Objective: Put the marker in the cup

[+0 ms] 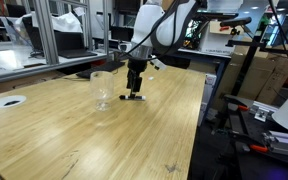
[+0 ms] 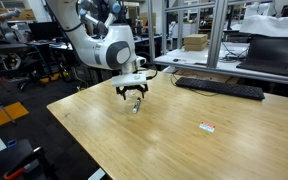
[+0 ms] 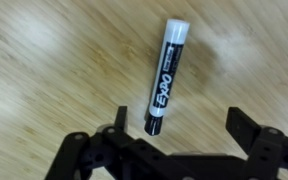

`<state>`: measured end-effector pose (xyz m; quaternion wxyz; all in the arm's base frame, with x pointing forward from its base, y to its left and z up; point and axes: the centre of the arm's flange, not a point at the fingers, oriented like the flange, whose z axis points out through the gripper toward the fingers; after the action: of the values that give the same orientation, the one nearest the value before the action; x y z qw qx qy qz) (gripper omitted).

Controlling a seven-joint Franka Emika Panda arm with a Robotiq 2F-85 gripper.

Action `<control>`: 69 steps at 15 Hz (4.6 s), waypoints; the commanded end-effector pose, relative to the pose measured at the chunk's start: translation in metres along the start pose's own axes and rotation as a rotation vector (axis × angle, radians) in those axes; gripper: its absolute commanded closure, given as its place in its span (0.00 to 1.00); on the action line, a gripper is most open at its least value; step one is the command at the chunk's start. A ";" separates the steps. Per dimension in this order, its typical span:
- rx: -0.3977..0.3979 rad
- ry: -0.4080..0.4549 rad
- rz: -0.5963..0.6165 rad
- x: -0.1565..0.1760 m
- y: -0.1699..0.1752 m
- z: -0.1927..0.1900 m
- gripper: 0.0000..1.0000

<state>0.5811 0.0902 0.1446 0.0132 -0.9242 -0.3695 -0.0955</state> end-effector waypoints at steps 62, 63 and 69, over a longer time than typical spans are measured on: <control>-0.176 0.185 0.219 0.003 -0.022 -0.098 0.95; -0.206 0.235 0.197 0.003 -0.030 -0.106 0.95; -0.341 0.511 0.107 -0.017 -0.050 -0.141 0.95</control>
<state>0.5337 0.0996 0.2733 -0.0314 -0.8998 -0.2795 -0.3336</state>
